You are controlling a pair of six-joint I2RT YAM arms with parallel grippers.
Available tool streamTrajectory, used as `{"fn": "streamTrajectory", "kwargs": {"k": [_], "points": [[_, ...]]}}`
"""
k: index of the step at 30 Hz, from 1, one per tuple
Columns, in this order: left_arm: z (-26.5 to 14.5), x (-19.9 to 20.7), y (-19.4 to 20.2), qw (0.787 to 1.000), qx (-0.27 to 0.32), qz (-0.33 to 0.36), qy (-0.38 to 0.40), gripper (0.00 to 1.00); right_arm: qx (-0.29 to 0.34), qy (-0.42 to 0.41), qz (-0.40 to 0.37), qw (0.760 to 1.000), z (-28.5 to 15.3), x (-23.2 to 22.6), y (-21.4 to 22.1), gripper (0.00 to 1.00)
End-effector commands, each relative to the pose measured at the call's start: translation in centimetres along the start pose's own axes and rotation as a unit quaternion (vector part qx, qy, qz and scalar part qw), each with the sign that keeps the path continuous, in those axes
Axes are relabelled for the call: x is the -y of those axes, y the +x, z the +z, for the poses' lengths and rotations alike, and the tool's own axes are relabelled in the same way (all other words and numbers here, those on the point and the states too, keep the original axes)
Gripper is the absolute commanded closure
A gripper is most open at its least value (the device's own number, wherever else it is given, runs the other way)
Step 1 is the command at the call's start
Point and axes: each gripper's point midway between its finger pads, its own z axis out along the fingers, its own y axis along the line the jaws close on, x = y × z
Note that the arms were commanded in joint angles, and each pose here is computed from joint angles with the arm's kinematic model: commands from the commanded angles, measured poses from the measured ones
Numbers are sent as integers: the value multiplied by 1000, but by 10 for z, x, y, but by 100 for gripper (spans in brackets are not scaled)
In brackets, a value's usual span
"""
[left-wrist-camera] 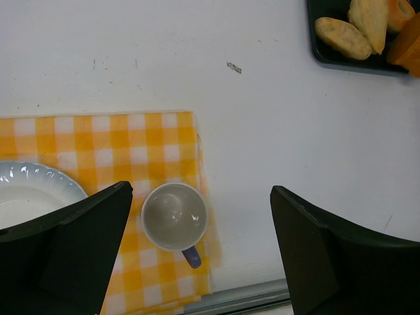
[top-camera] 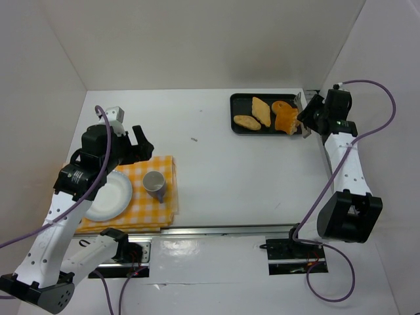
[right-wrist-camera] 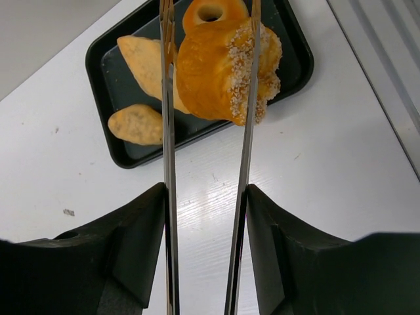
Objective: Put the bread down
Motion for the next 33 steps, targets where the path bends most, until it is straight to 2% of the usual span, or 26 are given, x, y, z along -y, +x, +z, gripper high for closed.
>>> {"fn": "streamTrajectory", "kwargs": {"k": [1,4,14,21,23,26,27,28,31,33], "points": [[-3,7,-16,999,29,-2,16,0,6,-4,7,1000,0,3,-2,42],[-3,7,-16,999,29,-2,16,0,-7,-8,16,1000,7,6,5,39],[0,4,-9,1000,20,-2,12,0,-41,-12,29,999,27,17,30,39],[2,3,-6,1000,16,-1,10,0,-64,-45,32,996,43,9,40,41],[2,4,-6,1000,16,-6,11,0,-67,-49,28,996,45,8,40,45],[2,4,-6,1000,16,-6,11,0,-47,-59,24,997,39,1,27,65],[-1,4,-7,1000,20,-6,12,0,-34,-60,21,997,32,-1,20,76],[-1,4,-7,1000,20,-6,12,0,-29,-62,25,997,29,-3,17,82],[-5,7,-16,999,31,-7,17,0,-4,-79,20,997,11,-13,2,97],[-10,7,-23,999,39,-3,14,0,12,-102,12,995,-1,-28,-10,100]]}}
